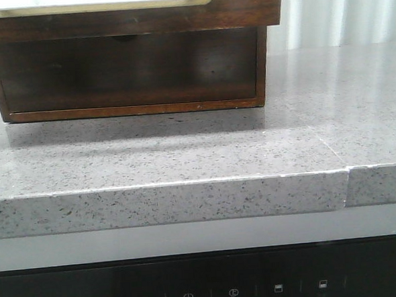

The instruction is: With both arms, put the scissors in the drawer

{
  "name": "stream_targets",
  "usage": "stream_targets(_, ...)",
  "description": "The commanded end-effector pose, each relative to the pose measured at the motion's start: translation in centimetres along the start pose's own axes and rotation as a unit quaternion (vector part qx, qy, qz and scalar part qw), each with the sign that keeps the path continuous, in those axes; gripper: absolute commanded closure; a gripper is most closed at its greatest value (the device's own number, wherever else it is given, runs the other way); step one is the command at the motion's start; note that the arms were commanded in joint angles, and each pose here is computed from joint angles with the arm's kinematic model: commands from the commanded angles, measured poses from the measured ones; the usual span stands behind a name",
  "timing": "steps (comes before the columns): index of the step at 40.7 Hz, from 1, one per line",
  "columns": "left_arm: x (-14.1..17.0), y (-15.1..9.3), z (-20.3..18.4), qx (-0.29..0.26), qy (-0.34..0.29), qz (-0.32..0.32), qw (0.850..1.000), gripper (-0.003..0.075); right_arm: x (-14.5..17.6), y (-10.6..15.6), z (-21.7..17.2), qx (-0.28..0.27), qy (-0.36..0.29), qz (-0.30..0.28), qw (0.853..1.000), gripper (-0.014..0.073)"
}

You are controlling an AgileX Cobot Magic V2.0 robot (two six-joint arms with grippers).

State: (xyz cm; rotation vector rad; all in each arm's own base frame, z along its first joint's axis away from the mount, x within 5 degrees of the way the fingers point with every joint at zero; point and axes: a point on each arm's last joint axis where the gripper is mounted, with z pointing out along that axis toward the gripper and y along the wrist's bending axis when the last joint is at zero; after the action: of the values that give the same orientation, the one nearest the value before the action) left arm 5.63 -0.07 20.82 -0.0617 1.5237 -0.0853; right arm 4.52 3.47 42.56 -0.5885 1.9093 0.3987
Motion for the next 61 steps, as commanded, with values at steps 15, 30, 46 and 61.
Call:
stream_targets(15, -0.3, -0.1, -0.1, 0.007, -0.053, 0.012, 0.999, 0.0741, -1.1, -0.1, -0.3, 0.005, -0.043, -0.001, 0.999, 0.0718)
stream_targets(30, -0.3, -0.1, -0.1, 0.007, -0.053, 0.012, 0.999, 0.0741, -1.1, -0.1, -0.3, 0.005, -0.043, -0.001, 0.999, 0.0718)
stream_targets(46, -0.3, -0.1, -0.1, 0.007, -0.053, 0.012, 0.999, 0.0741, 1.8, -1.5, 0.9, 0.103, -0.121, -0.015, 0.987, 0.0718)
stream_targets(61, -0.3, -0.1, -0.1, 0.007, -0.053, 0.012, 0.999, 0.0741, 13.4, -3.0, 4.3, 0.281, -0.286, -0.027, 0.916, 0.0718)
